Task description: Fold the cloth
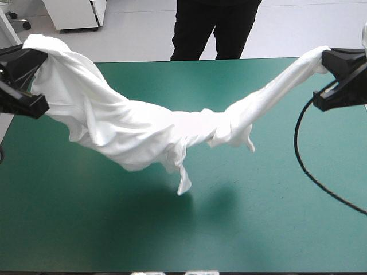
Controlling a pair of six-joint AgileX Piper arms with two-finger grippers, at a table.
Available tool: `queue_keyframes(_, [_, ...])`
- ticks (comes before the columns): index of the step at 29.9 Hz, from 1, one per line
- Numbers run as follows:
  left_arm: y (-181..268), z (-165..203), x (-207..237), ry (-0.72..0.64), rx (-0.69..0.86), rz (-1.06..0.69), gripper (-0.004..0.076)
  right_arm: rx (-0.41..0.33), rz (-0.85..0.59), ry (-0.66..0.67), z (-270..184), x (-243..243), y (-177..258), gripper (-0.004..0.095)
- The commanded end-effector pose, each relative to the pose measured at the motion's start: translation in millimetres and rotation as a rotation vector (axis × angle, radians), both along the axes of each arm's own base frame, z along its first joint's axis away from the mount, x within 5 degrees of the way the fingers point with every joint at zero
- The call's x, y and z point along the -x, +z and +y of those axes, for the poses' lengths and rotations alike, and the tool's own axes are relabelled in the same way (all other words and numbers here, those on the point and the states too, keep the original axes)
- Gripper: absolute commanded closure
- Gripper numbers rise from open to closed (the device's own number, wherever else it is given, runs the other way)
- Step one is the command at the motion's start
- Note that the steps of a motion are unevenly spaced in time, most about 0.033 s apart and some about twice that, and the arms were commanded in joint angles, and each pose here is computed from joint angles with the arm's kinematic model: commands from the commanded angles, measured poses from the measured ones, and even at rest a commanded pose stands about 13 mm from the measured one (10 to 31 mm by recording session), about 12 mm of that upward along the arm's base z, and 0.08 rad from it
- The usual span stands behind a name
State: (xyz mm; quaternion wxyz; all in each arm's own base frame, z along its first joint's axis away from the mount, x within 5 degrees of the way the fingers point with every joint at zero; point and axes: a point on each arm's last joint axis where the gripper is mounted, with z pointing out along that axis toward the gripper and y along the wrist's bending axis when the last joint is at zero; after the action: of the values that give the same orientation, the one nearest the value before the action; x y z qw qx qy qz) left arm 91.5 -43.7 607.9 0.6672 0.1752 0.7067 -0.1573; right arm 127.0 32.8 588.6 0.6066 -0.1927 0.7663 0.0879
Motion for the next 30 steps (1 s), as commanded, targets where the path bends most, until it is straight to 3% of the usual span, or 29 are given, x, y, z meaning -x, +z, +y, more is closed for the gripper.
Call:
queue_keyframes(1, [16, 3, 35, -0.064, 0.063, -0.134, 0.0733, -0.021, -0.096, 0.065, 7, 32, 11, 0.0925])
queue_keyframes(7, [9, 8, 65, -0.098, 0.044, -0.088, 0.0733, -0.021, -0.019, 0.092, 8, 52, -7, 0.0925])
queue_keyframes(14, [-17, 3, 41, -0.075, 0.005, 0.128, 0.0733, -0.013, 0.144, 0.056, 8, 35, -47, 0.0925])
queue_keyframes(24, [-95, -20, -67, -0.003, -0.053, 0.404, 0.0733, 0.072, 0.361, -0.015, 12, -38, -115, 0.0925])
queue_keyframes(30, [-126, -30, -141, 0.093, -0.096, 0.401, 0.0733, 0.176, 0.415, -0.1, 10, -98, -142, 0.0925])
